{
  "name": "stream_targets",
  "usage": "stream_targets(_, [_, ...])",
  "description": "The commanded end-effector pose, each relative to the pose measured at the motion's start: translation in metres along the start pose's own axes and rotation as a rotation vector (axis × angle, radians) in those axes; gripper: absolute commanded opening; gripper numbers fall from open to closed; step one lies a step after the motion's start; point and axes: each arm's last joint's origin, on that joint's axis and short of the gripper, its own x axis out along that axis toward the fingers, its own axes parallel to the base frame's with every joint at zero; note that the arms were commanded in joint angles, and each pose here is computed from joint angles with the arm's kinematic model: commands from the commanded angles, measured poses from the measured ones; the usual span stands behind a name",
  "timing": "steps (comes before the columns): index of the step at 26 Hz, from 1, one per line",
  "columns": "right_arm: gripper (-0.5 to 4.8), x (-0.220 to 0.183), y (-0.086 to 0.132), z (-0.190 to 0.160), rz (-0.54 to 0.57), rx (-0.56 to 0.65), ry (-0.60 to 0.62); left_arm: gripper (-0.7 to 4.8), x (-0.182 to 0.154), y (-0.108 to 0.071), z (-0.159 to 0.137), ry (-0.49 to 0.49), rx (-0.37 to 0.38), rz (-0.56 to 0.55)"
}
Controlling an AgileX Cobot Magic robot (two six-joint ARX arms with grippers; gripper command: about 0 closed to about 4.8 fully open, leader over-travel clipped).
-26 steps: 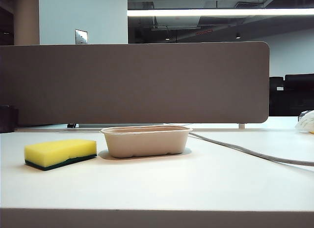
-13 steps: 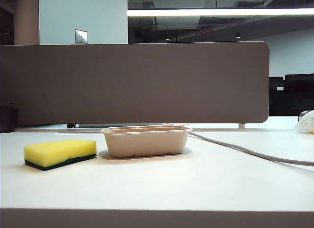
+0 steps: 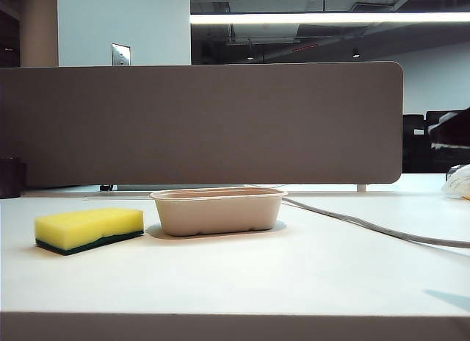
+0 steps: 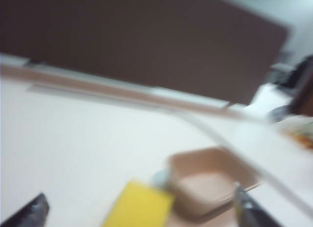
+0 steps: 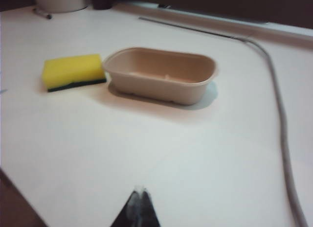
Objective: Pick up the cleaning sponge from the table and place it into the paper lunch box.
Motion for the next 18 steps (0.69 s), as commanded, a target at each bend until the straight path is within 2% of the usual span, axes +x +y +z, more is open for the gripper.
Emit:
stream_targets(1, [-0.05,0.002,0.001,0.0,0.011,-0.002,0.01,4.79,-0.002,-0.008,0.018,-0.077,-0.022,-0.068])
stream_targets(4, [-0.05,0.003,0.001,-0.002,0.009,-0.002,0.031,4.79,-0.002,-0.015,0.036,-0.084,-0.01,-0.072])
stream_targets(8, [-0.05,0.005,0.001,-0.004,0.008,-0.002,0.062,4.79,0.009,-0.02,0.059,-0.028,0.058,-0.073])
stream_targets(11, [-0.05,0.005,0.001,-0.006,0.007,-0.002,0.077,4.79,0.032,-0.017,0.067,0.08,0.144,-0.058])
stream_targets(13, [-0.05,0.006,0.001,-0.006,0.007,-0.002,0.082,4.79,0.052,-0.012,0.065,0.172,0.165,-0.052])
stream_targets(15, [-0.05,0.006,0.001,-0.006,0.007,-0.002,0.079,4.79,0.076,-0.005,0.058,0.281,0.131,-0.051])
stream_targets(18, [-0.05,0.006,0.001,-0.006,0.007,-0.002,0.079,4.79,0.112,0.0,0.047,0.441,0.049,-0.142])
